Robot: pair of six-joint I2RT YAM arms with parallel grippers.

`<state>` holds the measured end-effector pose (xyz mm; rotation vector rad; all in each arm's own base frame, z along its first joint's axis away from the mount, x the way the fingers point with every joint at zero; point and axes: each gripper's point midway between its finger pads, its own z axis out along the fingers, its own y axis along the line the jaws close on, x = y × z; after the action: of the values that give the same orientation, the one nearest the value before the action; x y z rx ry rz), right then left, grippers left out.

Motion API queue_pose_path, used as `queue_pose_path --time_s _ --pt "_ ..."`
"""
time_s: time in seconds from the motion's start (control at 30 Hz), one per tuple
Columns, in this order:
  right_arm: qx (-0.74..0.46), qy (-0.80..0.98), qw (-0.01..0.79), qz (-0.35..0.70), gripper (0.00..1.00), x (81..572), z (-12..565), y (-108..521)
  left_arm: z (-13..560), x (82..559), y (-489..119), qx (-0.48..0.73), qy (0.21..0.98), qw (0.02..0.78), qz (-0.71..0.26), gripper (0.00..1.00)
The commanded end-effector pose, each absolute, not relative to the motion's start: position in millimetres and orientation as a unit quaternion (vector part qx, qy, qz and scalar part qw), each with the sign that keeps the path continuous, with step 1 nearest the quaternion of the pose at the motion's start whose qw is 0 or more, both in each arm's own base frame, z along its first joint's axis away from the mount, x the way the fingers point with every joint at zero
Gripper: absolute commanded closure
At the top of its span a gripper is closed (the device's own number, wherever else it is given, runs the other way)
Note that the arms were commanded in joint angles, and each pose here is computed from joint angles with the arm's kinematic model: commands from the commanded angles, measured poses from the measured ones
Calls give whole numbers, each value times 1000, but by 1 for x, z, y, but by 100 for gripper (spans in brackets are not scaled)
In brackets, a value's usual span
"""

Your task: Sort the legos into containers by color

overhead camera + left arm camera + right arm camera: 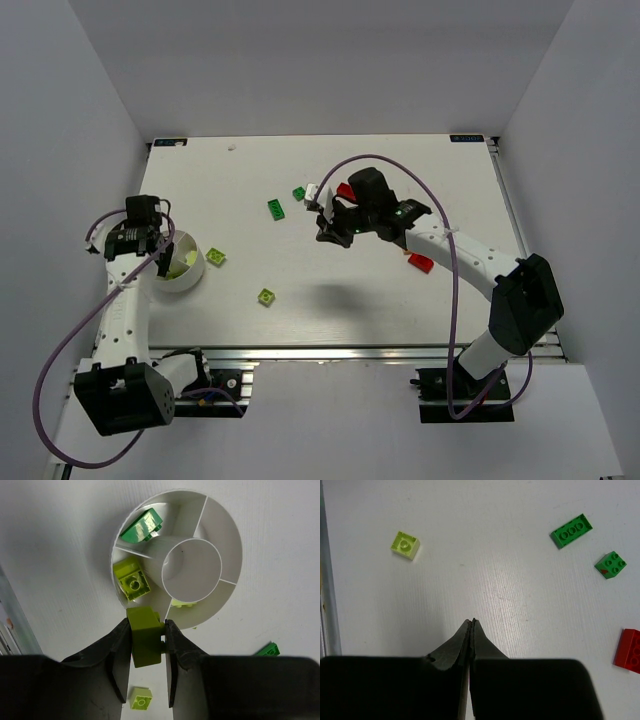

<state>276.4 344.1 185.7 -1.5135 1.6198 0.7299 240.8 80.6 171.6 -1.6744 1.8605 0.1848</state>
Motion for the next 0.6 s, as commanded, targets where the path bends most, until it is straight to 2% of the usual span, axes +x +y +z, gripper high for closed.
queue_pose_path --time_s 0.0,0.57 --pt "-590 628 420 286 100 279 206 342 167 246 78 -644 699 308 47 100" --pt "-579 631 427 291 100 286 208 340 147 263 93 -661 685 305 34 99"
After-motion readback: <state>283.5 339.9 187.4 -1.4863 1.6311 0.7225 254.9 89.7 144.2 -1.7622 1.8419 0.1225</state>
